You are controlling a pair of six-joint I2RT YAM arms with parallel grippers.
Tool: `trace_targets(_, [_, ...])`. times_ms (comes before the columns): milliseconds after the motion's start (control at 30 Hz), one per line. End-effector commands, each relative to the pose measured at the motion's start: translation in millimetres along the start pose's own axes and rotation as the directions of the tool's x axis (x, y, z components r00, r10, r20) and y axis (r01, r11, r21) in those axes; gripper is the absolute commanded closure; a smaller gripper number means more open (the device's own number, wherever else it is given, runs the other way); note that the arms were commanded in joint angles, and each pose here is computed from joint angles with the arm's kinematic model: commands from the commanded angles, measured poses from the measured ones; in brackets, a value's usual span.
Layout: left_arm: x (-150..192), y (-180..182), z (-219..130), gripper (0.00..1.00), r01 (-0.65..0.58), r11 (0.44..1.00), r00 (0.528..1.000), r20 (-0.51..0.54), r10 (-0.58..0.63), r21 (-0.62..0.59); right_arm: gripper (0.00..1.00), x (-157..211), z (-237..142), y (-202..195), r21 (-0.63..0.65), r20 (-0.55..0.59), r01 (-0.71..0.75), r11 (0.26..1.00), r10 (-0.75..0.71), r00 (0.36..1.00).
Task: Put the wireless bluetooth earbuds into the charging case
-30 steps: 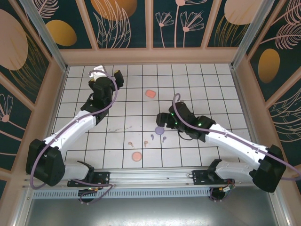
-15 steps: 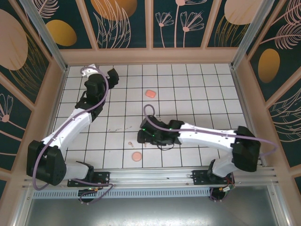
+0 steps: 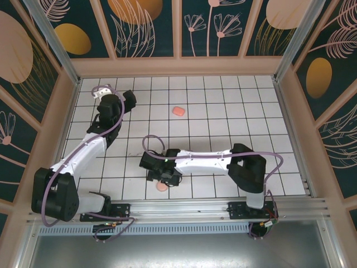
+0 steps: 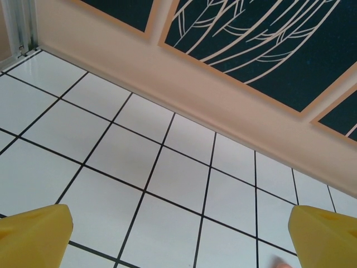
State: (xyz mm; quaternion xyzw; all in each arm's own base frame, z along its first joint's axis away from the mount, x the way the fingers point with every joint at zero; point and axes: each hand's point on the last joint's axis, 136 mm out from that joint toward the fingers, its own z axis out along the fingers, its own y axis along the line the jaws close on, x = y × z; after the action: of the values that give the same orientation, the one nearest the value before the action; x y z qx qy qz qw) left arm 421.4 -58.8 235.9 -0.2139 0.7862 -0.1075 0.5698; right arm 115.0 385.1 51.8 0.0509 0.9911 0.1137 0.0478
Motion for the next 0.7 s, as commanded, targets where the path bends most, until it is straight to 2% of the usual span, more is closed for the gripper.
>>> trace_targets(0, [-14.7,-1.3,-6.0,0.01,0.027,1.000,0.999,0.046,-0.028,0.012,0.19,8.6,2.4,-10.0,0.061,-0.034,-0.041,0.997,0.043,0.998])
trace_targets(333, [-23.1,0.0,-10.6,0.01,0.029,1.000,0.997,0.076,-0.030,0.010,0.22,17.6,16.1,-9.1,0.098,-0.078,-0.027,0.995,0.035,0.996])
trace_targets(667, [-21.8,0.2,-10.7,0.01,0.034,0.999,0.996,0.079,-0.036,0.020,0.30,25.0,27.1,-6.1,0.103,-0.115,-0.009,0.995,0.021,0.993])
